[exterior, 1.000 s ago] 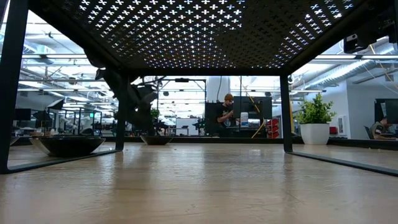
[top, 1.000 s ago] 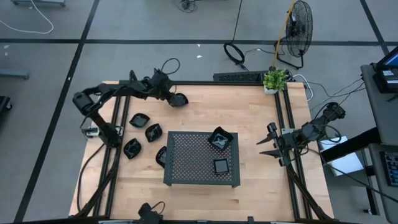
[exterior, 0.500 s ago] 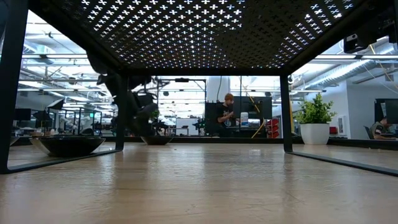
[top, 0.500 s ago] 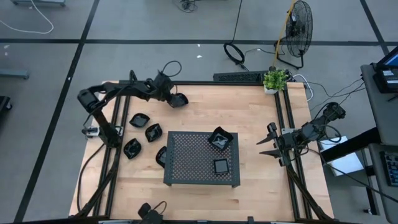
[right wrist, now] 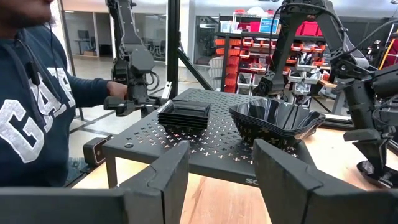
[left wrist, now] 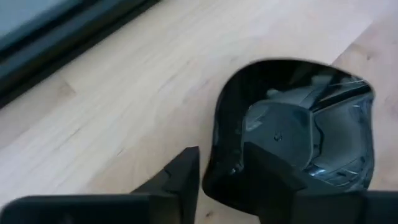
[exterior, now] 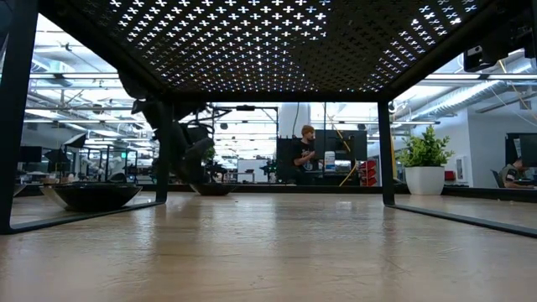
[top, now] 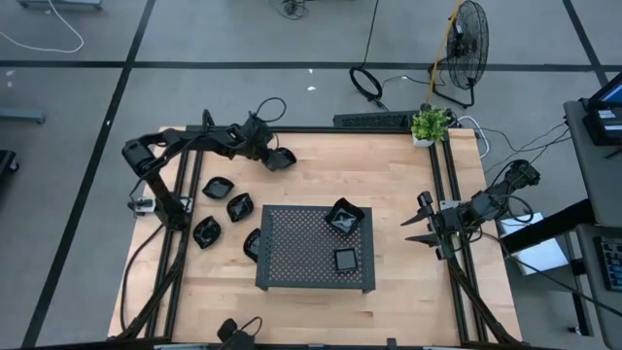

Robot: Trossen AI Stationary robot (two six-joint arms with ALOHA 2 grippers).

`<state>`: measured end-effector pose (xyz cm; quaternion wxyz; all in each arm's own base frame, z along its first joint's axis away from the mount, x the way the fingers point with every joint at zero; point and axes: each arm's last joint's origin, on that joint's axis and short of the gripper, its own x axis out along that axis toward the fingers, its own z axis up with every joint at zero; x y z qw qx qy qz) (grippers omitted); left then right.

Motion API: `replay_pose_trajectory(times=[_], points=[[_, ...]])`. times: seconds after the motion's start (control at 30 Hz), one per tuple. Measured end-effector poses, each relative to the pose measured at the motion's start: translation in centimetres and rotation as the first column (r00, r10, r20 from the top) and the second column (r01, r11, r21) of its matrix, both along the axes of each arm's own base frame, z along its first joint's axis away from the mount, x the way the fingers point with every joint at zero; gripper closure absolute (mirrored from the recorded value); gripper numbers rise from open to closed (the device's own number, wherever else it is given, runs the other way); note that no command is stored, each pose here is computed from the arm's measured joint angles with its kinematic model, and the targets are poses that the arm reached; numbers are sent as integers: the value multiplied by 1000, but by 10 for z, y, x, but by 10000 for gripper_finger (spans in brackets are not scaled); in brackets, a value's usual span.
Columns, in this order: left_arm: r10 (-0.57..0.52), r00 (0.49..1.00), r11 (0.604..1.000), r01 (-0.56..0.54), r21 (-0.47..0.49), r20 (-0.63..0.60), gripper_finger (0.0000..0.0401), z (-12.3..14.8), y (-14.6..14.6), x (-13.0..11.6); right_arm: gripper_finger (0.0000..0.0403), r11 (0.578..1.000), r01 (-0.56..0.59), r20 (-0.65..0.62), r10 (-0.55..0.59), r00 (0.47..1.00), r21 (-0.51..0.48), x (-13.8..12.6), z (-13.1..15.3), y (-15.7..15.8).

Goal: Pick & Place Mini shaped plates
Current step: Put the black leaf-shaped plate on the shelf

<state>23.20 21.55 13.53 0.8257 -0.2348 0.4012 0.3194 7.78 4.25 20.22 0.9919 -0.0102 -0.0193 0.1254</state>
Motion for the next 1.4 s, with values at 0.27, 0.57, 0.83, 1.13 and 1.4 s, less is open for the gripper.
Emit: replay_pose_trajectory(times=[0.27, 0.57, 0.83, 1.13, 1.4], points=[[27, 999, 1000, -27, -11, 17, 392, 3, 0, 0, 238, 1000, 0, 0, 0, 1000, 0, 0, 0, 0], [28, 999, 1000, -28, -13, 21, 398, 3, -2, 1, 238, 1000, 0, 0, 0, 1000, 0, 0, 0, 0], [-9, 996, 999, 5, 52, 93, 399, 34, -14, 3, 238, 1000, 0, 0, 0, 1000, 0, 0, 0, 0], [-51, 974, 984, 12, 178, 220, 400, 94, -40, -8, 238, 1000, 0, 0, 0, 1000, 0, 0, 0, 0], [-123, 932, 980, 61, 189, 341, 400, 138, -83, -21, 238, 1000, 0, 0, 0, 1000, 0, 0, 0, 0]])
